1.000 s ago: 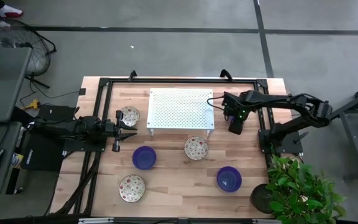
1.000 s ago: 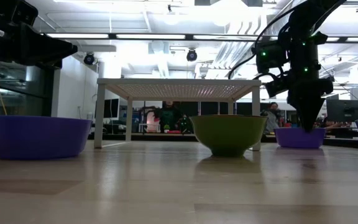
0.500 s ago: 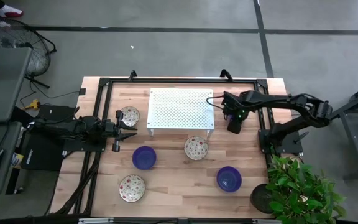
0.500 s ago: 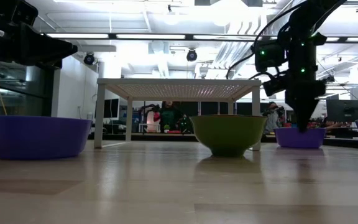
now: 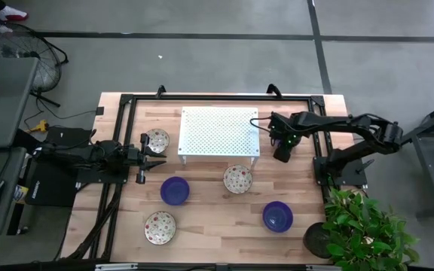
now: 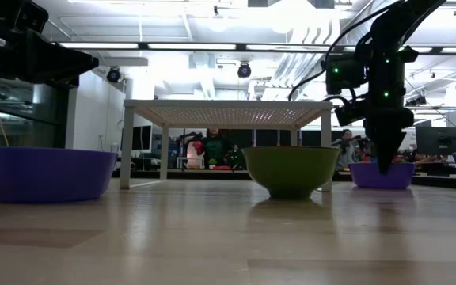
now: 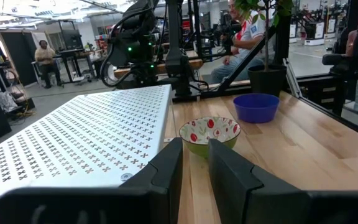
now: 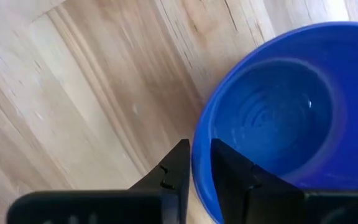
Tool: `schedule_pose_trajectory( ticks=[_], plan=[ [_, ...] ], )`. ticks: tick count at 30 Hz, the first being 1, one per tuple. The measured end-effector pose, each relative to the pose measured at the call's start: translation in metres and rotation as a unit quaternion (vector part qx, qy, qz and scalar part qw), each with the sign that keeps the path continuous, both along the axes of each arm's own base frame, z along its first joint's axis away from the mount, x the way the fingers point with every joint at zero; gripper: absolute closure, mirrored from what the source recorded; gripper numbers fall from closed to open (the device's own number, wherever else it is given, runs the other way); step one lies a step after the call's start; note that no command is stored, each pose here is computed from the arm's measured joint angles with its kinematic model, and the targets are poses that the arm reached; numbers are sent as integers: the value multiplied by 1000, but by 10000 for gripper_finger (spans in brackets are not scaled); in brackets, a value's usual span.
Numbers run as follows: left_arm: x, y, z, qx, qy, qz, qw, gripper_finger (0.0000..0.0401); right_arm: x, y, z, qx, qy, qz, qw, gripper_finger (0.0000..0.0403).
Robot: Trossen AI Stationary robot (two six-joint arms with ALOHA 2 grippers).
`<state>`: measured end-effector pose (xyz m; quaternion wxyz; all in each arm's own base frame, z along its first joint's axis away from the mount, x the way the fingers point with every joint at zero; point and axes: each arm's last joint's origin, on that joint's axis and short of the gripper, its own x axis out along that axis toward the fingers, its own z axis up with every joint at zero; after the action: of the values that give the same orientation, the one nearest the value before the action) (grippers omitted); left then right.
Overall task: Pick & Place Mini bowls
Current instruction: Put the top right blue bowl on the shelf
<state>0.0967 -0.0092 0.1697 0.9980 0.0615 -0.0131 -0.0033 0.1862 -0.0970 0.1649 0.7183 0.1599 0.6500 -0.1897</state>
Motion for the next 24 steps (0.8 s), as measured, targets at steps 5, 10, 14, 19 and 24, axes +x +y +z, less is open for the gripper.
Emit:
schedule_pose_trajectory(
  ticks=[5, 10, 14, 19, 24],
  plan=[
    [0, 0, 0, 0, 0, 0, 1000, 329, 0, 0, 0, -2, -1, 1, 1000, 394],
    [0, 0, 0, 0, 0, 0, 1000, 329, 0, 0, 0, -3, 0, 1, 1000, 393],
    [0, 0, 0, 0, 0, 0, 1000, 329, 0, 0, 0, -5, 2, 1, 1000, 399],
    [0, 0, 0, 0, 0, 0, 1000, 329, 0, 0, 1, -5, 3, 1, 1000, 401],
    [0, 0, 0, 0, 0, 0, 1000, 329, 1, -2, 13, -11, 18, -4, 1000, 402]
  ],
)
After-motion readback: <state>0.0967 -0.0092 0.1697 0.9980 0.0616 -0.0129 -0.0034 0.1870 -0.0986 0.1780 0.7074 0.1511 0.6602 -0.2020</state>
